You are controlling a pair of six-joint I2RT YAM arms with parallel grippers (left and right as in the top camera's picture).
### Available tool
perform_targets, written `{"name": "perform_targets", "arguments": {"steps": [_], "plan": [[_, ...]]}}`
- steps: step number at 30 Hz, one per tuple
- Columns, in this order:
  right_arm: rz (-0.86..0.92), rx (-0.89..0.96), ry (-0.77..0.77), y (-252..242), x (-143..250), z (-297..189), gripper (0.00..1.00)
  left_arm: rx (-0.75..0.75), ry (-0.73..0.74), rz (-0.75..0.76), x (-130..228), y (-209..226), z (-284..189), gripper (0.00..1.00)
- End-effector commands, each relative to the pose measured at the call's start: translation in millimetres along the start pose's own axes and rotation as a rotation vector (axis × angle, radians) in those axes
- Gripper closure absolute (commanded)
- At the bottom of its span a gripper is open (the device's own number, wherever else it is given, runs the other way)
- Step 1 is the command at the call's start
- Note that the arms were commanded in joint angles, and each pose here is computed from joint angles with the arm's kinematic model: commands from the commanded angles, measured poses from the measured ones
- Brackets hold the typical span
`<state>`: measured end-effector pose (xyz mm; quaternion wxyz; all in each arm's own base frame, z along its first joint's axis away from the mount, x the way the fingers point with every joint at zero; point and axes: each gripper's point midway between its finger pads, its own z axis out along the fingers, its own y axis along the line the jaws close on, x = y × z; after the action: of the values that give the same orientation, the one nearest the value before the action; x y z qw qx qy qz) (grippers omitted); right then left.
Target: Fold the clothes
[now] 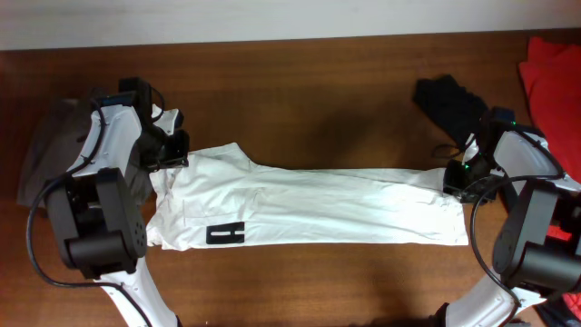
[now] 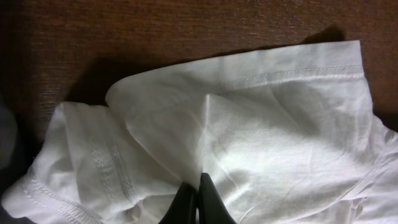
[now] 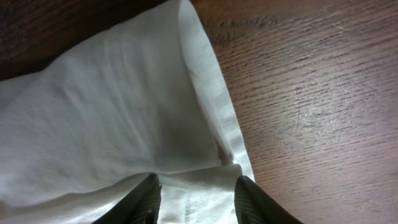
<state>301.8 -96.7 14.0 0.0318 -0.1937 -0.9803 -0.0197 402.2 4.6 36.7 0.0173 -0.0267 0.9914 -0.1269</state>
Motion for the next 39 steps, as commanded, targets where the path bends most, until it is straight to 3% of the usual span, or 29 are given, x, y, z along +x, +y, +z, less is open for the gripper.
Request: {"name": "perform_targets", "arguments": {"steps": [1,3,7,10,18,22,26,30,34,39], "plan": [[-0.001,0.017,-0.042,-3.2,-7.6,-11.6,0.57,-0.001,-0.033,0.02,-3.2,-2.9,-11.6,0.99],[-0.001,0.017,-0.042,-3.2,-7.5,-11.6,0.61,-0.002,-0.033,0.02,-3.2,-2.8,-11.6,0.99],[-0.001,0.017,-0.042,-3.2,-7.5,-11.5,0.91,-0.002,-0.034,0.02,-3.5,-2.8,-11.6,0.99],[-0.001,0.018,-0.041,-3.3,-7.3,-11.5,0.96,-0.002,-0.036,0.021,-4.0,-2.8,-11.6,0.99],[0.007,0.027,-0.015,-5.0,-0.8,-11.6,0.96,-0.002,-0.043,0.022,-5.8,-2.7,-11.7,0.99],[0.185,0.128,-0.016,-26.2,2.3,-13.6,0.96,-0.003,-0.048,0.024,-6.9,-2.3,-11.7,0.99],[0.229,0.036,-0.005,-19.3,2.5,-12.5,0.95,-0.008,-0.061,0.028,-10.2,-1.5,-11.9,0.99],[0.22,0.024,-0.003,-17.8,2.5,-12.5,0.87,-0.009,-0.074,0.031,-13.3,-1.3,-12.1,0.99],[0.22,0.024,-0.003,-17.8,2.6,-12.5,0.66,-0.009,-0.072,0.03,-13.0,-1.6,-12.1,0.99],[0.194,0.007,-0.012,-15.0,0.0,-12.4,0.63,-0.008,-0.07,0.03,-12.5,-1.6,-12.0,0.99]]}}
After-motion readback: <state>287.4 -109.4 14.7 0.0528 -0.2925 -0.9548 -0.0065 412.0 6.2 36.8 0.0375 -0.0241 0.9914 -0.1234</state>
